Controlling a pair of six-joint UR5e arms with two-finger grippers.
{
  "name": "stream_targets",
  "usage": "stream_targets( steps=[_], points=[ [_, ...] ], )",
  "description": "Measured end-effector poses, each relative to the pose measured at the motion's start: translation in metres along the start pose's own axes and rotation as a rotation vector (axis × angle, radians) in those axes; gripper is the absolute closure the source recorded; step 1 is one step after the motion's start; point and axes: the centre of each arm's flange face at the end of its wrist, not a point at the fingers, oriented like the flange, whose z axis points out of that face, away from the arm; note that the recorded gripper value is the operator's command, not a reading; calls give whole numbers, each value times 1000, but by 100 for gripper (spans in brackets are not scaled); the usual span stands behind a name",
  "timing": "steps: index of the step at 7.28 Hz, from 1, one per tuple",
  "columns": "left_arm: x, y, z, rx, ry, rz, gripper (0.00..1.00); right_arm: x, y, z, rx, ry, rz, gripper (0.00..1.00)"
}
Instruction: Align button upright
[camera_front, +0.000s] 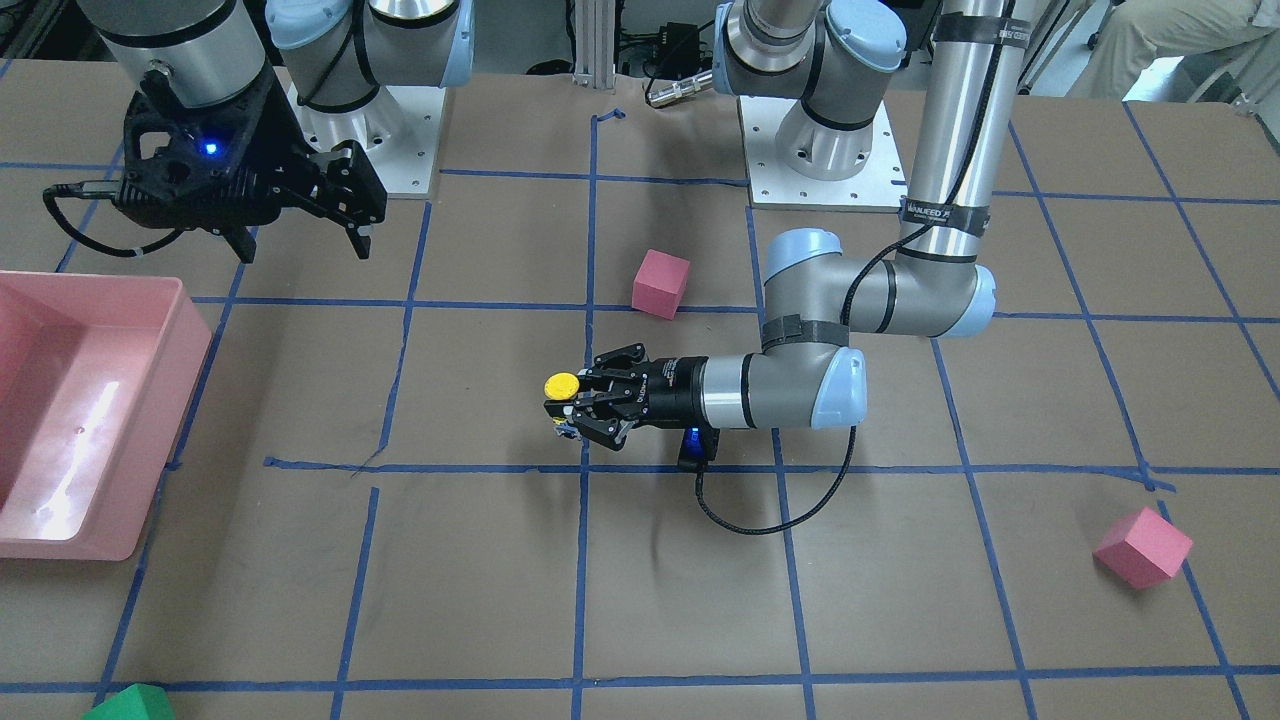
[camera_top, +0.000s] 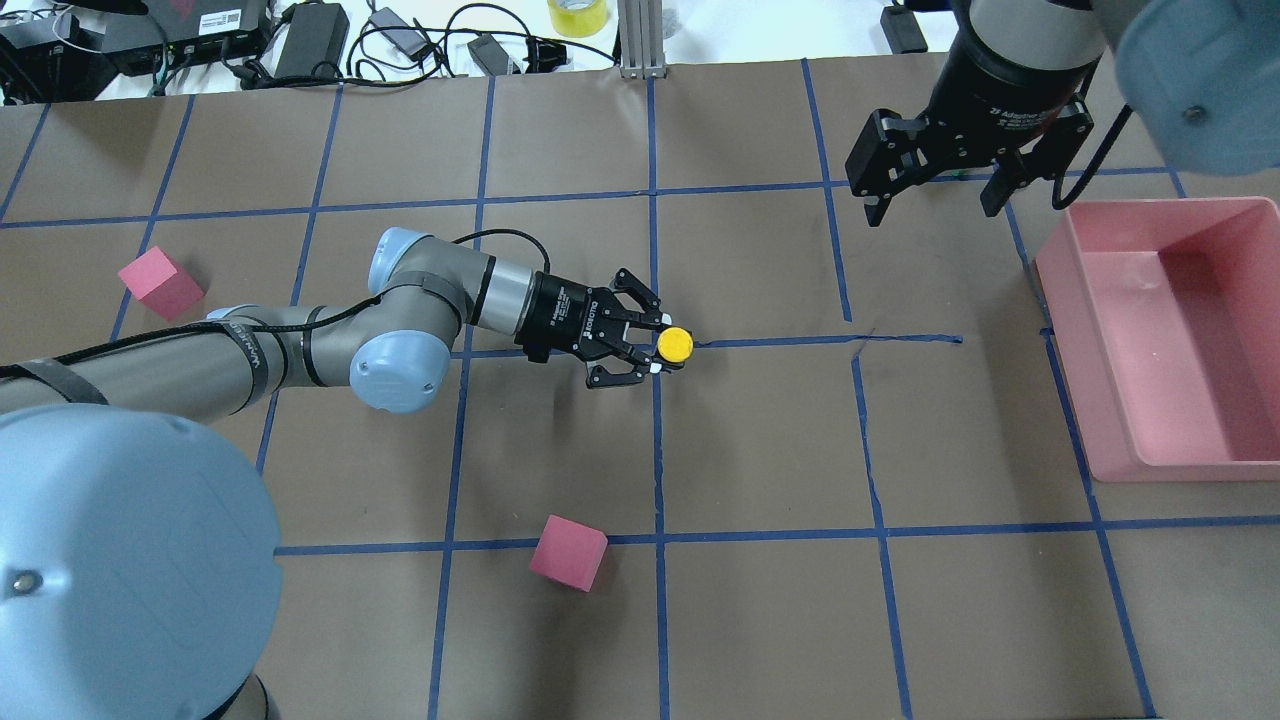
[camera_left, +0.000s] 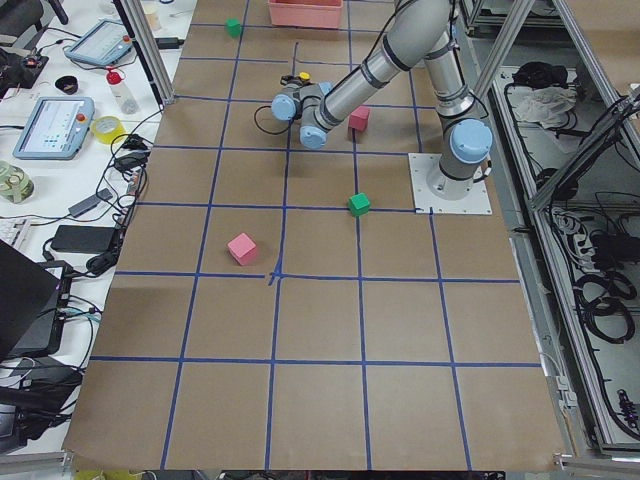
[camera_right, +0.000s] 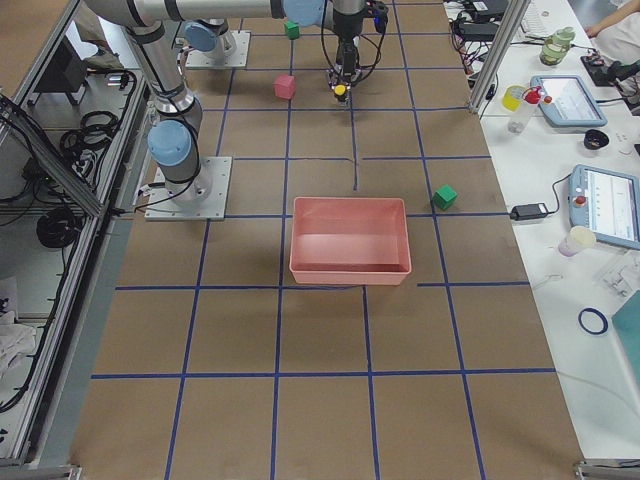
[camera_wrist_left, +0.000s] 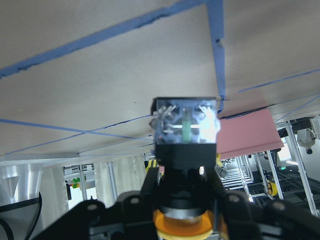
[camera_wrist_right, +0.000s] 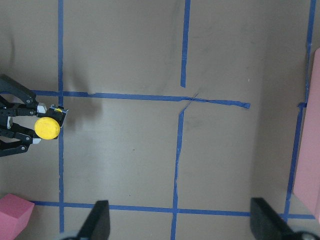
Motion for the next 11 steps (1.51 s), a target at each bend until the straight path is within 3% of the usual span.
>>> stream_targets(
  steps=[2, 3, 4, 6, 8, 10, 11],
  points=[
    [-1, -14, 0, -4, 0, -29, 100, 0, 0, 0, -1, 0, 0, 0],
    [-2, -18, 0, -5, -1, -42, 61, 0, 0, 0, -1, 0, 0, 0],
    [-2, -22, 1, -7, -3, -51, 11, 0, 0, 0, -1, 1, 0, 0],
    [-3, -25, 1, -6, -4, -69, 0, 0, 0, 0, -1, 0, 0, 0],
    [1, -26, -5, 4, -1, -69, 0, 0, 0, 0, 0, 0, 0, 0],
    [12, -29, -24, 77, -6, -46, 0, 0, 0, 0, -1, 0, 1, 0],
    [22, -27, -41, 159, -20, -20, 0, 0, 0, 0, 0, 0, 0, 0]
  ],
)
